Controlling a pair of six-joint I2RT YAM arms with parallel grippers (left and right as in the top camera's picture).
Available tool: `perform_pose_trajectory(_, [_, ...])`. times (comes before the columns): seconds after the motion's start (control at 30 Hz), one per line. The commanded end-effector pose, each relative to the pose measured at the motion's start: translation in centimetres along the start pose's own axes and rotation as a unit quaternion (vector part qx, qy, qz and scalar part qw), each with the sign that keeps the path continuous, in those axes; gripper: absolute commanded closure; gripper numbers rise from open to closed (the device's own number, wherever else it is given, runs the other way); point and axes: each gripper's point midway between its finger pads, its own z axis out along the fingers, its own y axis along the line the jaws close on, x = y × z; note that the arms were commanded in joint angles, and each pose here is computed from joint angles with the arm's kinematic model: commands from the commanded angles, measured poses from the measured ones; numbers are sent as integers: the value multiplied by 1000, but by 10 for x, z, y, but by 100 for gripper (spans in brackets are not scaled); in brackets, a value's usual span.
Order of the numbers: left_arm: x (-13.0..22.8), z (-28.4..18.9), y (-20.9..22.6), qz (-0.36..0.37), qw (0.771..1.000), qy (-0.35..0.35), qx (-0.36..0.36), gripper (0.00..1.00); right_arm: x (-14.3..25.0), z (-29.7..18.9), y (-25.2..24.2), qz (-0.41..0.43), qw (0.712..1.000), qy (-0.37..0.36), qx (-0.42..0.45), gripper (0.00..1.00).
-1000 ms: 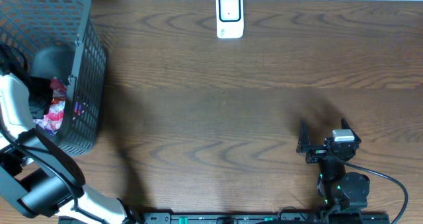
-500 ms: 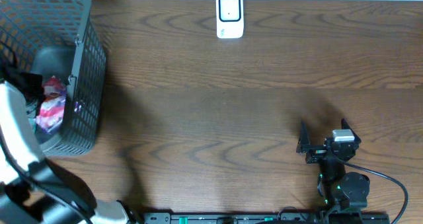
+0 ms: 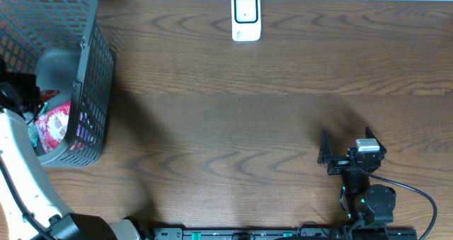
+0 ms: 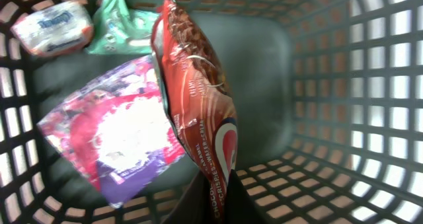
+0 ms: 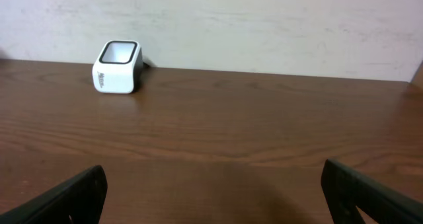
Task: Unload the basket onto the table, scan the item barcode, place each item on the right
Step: 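Grasp the red Top chocolate bar with the left gripper and lift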
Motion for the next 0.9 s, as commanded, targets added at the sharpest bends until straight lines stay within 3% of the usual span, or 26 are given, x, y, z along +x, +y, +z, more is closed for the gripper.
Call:
perform_pose_trajectory(0.0, [-5,-29,-14,-3,999,-21,48,93,1,0,1,-2,1000,0,-2,1])
perform_pose_trajectory(0.2, [-8,-40,-17,0,997,-33,63,92,1,0,1,-2,1000,0,-2,1])
perform_pose_trajectory(0.63, [6,-14,7,70,998,7,-7,93,1,0,1,-2,1000,0,-2,1])
perform_pose_trajectory(0.87, [-6,-46,-37,73,991,-30,111,93,1,0,1,-2,1000,0,-2,1])
